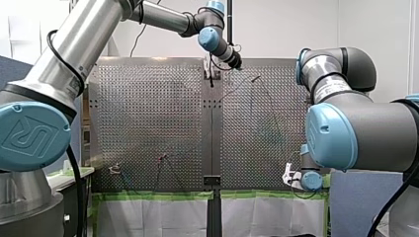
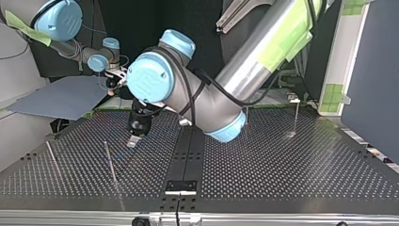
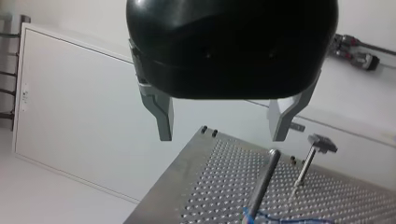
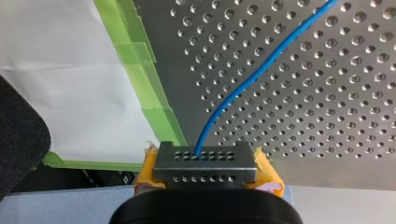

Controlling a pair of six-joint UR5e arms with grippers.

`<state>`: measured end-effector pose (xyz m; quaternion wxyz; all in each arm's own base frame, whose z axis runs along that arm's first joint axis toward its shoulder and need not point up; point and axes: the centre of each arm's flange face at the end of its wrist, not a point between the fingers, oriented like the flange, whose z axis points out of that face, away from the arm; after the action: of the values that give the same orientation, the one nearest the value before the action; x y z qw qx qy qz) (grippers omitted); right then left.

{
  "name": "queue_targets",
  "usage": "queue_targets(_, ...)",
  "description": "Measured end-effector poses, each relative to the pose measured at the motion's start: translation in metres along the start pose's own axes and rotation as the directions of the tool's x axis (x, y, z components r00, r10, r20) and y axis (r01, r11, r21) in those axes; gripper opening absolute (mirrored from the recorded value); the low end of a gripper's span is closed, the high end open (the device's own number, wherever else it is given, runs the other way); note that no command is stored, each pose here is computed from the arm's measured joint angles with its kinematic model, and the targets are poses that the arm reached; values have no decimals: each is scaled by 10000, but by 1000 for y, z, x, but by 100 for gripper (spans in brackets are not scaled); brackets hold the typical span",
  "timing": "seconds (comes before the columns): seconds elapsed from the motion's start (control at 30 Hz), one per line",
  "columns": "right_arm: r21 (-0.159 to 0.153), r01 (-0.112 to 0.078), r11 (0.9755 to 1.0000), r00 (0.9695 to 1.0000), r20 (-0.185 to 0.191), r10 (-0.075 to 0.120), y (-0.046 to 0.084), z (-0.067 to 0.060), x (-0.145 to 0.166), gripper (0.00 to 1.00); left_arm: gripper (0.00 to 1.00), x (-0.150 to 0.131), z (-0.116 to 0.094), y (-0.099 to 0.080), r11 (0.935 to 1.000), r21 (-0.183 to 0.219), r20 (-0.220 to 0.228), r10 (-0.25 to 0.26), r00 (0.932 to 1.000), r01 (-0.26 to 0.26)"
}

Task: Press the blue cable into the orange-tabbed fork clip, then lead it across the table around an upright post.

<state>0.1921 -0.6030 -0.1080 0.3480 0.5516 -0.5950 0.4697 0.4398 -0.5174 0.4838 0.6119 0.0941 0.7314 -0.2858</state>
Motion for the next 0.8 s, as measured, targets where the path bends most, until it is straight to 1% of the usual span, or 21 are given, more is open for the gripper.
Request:
queue_targets(0.07,2,-4,10000,10000,-9,4,0,0,0,0,100,-2,2,1,9998,36,94,173,9998,-173)
queue_targets(0.23,5,-6,10000,10000,-12,6,0,1,1,0,100,-4,5,2,9979,297,229,564,9981,-571)
queue_targets(0.43,3,-10,10000,10000,-10,10,0,1,1,0,100,-4,5,2,9976,370,228,576,9981,-585)
queue_targets(0.57,21,-48,10000,10000,12,48,-1,1,1,0,100,-4,5,2,9985,381,203,381,9991,-388)
queue_targets(0.67,49,-62,10000,10000,24,62,-1,1,1,0,100,-2,5,4,9996,223,163,166,9997,-170)
queue_targets(0.8,67,-64,10000,10000,37,64,-2,1,0,0,100,7,5,11,9998,-192,63,-29,10000,30)
